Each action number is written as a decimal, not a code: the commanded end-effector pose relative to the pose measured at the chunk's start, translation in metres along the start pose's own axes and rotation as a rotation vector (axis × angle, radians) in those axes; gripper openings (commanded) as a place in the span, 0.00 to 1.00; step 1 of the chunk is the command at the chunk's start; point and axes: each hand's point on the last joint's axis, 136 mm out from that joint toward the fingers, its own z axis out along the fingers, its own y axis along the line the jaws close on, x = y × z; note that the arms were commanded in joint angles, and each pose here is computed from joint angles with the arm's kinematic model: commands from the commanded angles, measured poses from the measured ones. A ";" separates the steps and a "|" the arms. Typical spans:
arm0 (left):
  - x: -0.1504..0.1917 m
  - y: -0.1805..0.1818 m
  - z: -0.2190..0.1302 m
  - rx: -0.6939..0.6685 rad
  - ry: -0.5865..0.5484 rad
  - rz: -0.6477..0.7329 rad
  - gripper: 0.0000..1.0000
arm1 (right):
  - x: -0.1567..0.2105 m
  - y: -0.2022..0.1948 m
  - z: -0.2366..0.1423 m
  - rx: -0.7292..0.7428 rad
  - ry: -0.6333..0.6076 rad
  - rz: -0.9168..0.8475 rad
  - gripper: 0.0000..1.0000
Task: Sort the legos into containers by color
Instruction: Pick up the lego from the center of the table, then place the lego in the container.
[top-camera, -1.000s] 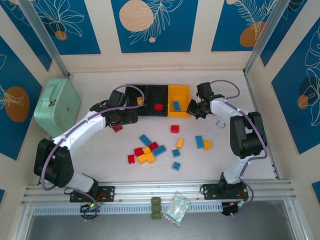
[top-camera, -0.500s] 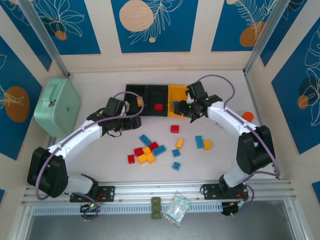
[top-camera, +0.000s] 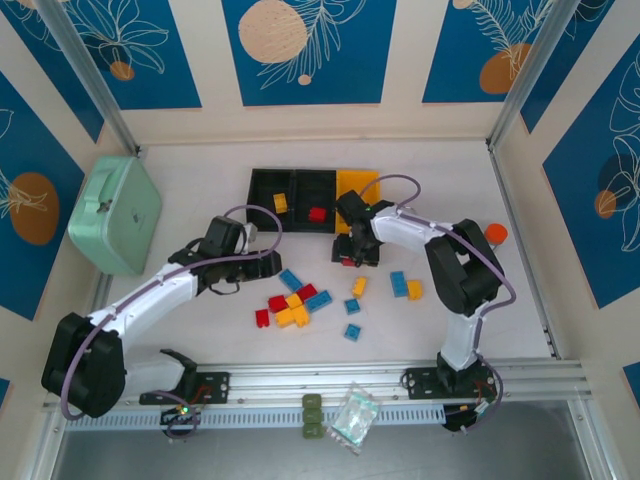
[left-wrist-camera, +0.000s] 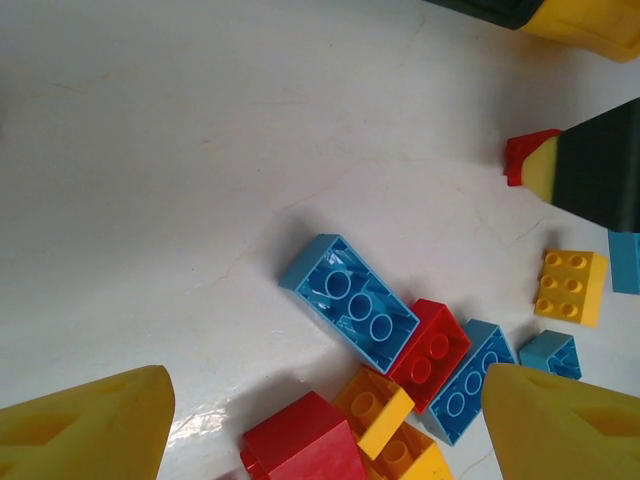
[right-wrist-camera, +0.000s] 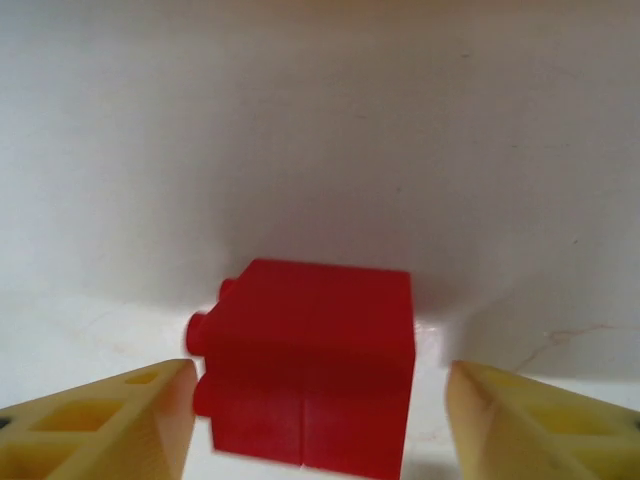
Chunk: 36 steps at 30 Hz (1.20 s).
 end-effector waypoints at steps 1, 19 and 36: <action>0.000 -0.008 -0.001 0.038 -0.009 -0.002 0.80 | -0.008 0.003 -0.003 0.024 -0.024 0.012 0.59; -0.008 -0.011 0.002 0.047 -0.028 -0.048 0.80 | -0.041 0.054 -0.086 -0.099 -0.152 -0.157 0.32; 0.003 0.003 -0.016 0.008 -0.064 -0.071 0.80 | -0.119 0.126 -0.055 -0.198 -0.126 -0.188 0.35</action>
